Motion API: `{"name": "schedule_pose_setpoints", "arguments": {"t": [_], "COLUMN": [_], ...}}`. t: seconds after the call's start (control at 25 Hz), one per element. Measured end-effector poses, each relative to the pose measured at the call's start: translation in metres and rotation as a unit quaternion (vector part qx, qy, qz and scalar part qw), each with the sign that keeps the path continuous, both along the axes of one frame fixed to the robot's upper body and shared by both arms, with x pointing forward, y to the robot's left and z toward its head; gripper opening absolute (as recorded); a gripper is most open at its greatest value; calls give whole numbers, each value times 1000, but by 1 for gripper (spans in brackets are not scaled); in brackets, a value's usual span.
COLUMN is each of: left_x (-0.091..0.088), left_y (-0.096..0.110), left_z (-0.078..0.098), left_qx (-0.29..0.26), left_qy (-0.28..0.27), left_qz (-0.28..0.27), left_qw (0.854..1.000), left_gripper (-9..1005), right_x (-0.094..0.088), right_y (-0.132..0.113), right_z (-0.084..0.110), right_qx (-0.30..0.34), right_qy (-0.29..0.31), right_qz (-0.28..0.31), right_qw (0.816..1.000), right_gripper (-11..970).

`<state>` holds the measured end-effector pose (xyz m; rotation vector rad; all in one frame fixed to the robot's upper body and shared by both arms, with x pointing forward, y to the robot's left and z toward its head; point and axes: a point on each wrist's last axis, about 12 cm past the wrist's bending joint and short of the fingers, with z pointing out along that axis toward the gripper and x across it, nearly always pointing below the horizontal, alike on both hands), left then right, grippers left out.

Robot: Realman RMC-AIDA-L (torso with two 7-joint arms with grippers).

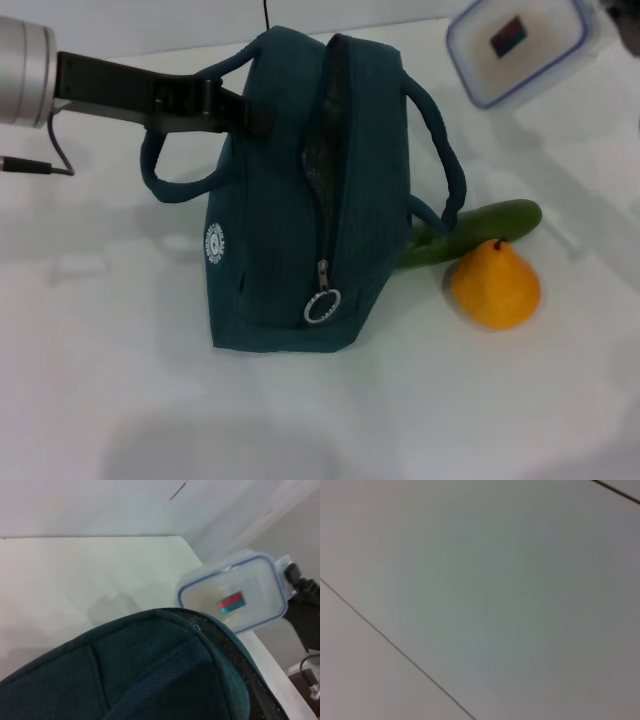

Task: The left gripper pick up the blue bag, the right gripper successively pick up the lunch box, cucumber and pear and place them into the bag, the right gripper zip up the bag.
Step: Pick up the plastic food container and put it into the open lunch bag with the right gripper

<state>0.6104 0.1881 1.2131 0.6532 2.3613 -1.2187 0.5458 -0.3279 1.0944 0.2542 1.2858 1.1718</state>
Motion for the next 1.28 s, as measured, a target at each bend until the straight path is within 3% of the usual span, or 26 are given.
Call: {"name": "schedule_pose_setpoints", "arguments": {"t": [0.48, 0.88, 1.28], "left_x": [1, -2, -3], "left_y": [-7, -21, -30], "left_z": [-4, -12, -15], "left_qx": [-4, -6, 2], "left_qy": [10, 22, 21], "left_qz": [-3, -22, -29], "left_qw": [1000, 1000, 999], "left_gripper": [47, 47, 44], "right_x": [16, 33, 38], "right_y": [9, 37, 55], "right_z": [22, 47, 55], "right_qx": [-7, -25, -33], "right_qy": [-56, -128, -148], "right_qz": [8, 54, 99], "right_qw": [998, 990, 984], "right_gripper": [95, 94, 94]}}
